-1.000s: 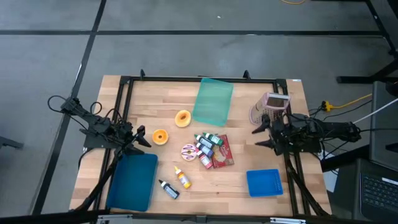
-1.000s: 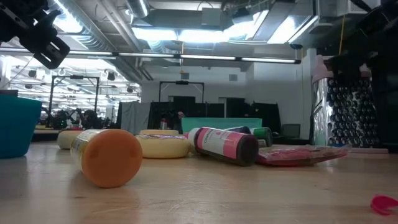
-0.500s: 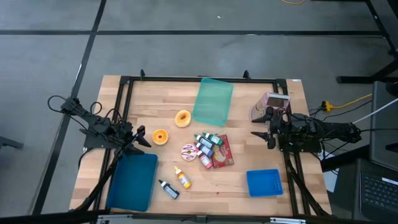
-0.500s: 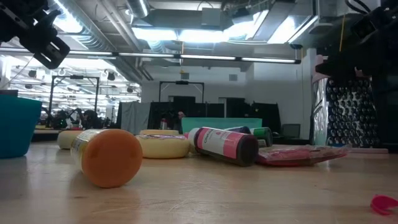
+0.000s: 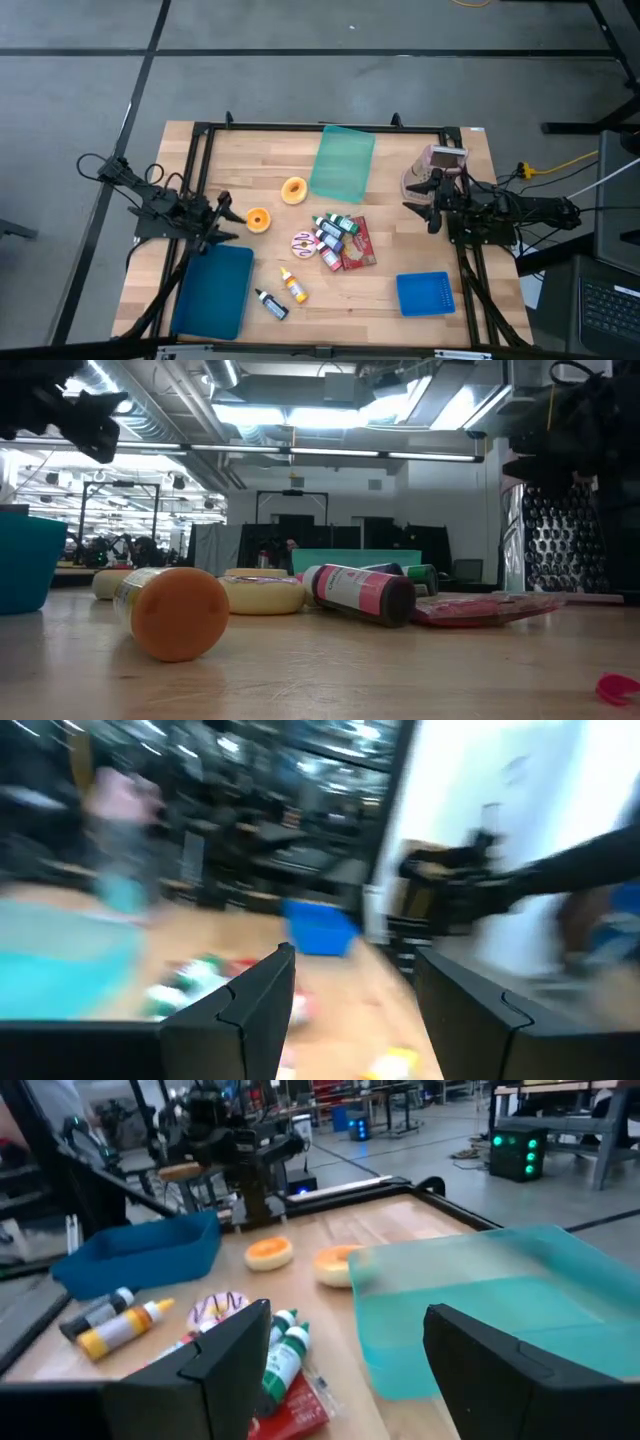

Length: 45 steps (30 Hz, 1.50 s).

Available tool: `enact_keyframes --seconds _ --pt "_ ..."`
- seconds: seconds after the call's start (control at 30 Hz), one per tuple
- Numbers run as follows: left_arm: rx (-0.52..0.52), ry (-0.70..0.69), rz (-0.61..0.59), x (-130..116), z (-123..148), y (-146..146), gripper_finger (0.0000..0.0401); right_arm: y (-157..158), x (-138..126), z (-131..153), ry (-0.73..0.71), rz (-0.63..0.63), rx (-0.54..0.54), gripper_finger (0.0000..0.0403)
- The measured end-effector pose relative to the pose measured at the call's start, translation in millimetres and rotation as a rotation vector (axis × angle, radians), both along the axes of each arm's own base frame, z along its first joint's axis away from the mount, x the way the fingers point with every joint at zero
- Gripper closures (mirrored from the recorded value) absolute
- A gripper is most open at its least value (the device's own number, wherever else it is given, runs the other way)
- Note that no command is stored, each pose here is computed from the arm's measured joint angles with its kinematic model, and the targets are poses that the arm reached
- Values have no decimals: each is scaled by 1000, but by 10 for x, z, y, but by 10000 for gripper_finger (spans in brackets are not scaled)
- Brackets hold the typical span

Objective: Pick & Place Food Item
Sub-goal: Put the top green food coloring into the green bin

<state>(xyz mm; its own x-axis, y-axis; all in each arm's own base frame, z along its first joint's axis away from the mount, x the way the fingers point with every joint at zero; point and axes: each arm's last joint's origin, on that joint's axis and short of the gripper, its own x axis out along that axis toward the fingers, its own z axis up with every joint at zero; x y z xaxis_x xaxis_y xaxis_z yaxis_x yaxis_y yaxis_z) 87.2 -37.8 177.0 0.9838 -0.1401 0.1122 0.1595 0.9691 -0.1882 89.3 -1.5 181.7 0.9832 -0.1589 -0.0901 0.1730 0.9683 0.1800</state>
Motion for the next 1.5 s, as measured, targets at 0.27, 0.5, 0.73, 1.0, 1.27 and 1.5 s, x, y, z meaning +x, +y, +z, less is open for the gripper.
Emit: enact_keyframes --seconds 0.27,0.5,0.73,1.0,1.27,1.5 --pt "-133 -81 247 -15 104 83 203 -10 2 82 -85 -36 3 142" --pt "-175 -116 344 -31 148 118 203 -12 2 91 -97 -44 7 142" --pt "-277 -117 397 -35 146 138 203 -20 -3 166 -197 -72 119 142" --pt "-384 -140 366 -39 164 137 203 -21 -48 389 -423 -58 80 142" --pt "-477 -230 431 -81 260 179 203 -22 -76 462 -494 -63 32 142" --pt "-541 -299 480 -123 332 216 203 -32 -80 466 -509 -93 86 142"
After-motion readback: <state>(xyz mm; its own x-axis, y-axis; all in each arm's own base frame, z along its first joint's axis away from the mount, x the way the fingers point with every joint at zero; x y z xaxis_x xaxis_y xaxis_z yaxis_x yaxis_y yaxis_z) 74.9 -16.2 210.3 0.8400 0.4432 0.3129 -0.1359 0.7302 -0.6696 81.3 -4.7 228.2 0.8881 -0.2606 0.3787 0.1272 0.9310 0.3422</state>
